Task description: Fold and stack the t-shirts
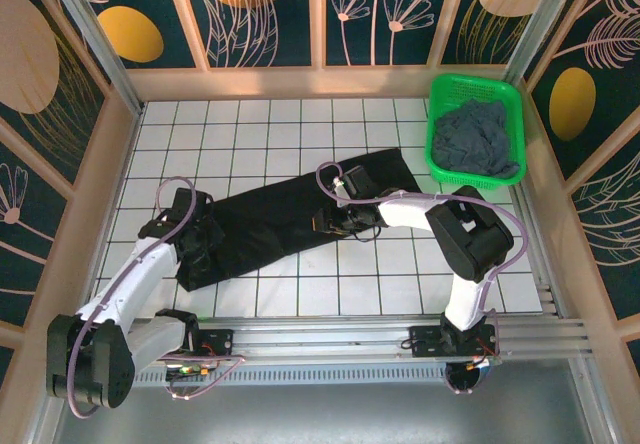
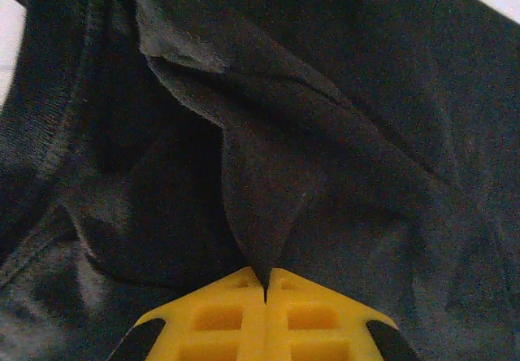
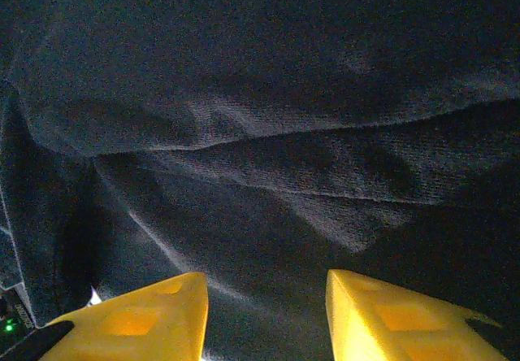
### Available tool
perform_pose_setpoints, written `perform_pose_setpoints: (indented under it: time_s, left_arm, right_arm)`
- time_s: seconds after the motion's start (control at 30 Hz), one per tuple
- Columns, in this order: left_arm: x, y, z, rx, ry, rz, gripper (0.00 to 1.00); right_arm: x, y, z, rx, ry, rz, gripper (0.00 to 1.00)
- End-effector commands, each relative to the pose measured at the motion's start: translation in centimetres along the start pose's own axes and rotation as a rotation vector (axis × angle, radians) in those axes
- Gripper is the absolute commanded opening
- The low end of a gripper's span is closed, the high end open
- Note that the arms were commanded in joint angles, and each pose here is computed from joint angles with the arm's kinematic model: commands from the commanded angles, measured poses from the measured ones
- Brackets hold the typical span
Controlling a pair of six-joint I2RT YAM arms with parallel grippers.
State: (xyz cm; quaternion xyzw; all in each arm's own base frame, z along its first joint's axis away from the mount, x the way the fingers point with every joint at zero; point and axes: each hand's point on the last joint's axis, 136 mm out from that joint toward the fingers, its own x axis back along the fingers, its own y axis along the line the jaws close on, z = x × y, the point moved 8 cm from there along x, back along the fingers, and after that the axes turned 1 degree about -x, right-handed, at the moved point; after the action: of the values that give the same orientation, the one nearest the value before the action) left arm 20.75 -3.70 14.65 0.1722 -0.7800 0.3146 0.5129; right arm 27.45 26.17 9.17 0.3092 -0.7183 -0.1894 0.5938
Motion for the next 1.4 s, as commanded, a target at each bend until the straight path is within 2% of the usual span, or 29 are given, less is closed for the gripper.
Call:
perform_pose_setpoints:
  time_s: [0.0, 0.4, 0.7, 0.8, 0.87, 0.97, 1.03, 1.13, 1.23, 1.37]
  left_arm:
    - [0.9, 0.5, -0.7, -0.035, -0.039, -0.08, 0.0]
    - [-0.7, 0.3, -2.3, -0.145, -0.078, -0.223, 0.0]
    - [-4.5, 0.0, -3.8, -0.211, -0.126, -0.341, 0.02]
    - [-5.6, -0.2, -4.1, -0.221, -0.125, -0.37, 0.06]
    - [-5.8, -0.4, -4.3, -0.227, -0.117, -0.375, 0.16]
    - [-4.5, -0.8, -4.7, -0.218, -0.138, -0.364, 0.38]
    - [-2.6, -1.2, -5.1, -0.189, -0.174, -0.333, 0.49]
    - [0.7, -1.1, -5.0, -0.117, -0.23, -0.257, 0.51]
    - [2.5, -0.5, -4.0, -0.036, -0.232, -0.194, 0.5]
    - [1.8, -1.3, -2.5, 0.087, -0.132, -0.017, 0.35]
  right_arm:
    - [-0.2, -0.5, 0.1, -0.012, 0.02, 0.03, 0.43]
    - [-0.1, -0.6, 0.1, -0.011, 0.02, 0.036, 0.43]
    - [-0.4, -0.6, 0.2, -0.016, 0.016, 0.028, 0.42]
    - [-0.1, -0.4, 0.3, -0.011, 0.004, 0.021, 0.42]
    - [0.4, -0.1, 0.2, -0.003, -0.023, 0.017, 0.41]
    - [2.2, 1.0, -0.5, 0.03, -0.108, 0.008, 0.42]
    - [4.0, 1.7, -1.2, 0.048, -0.183, 0.014, 0.41]
    - [6.9, 1.9, -2.8, 0.058, -0.308, 0.035, 0.4]
    - [7.9, 0.8, -3.8, 0.015, -0.351, 0.055, 0.4]
    - [8.6, -3.6, -6.1, -0.109, -0.387, 0.149, 0.35]
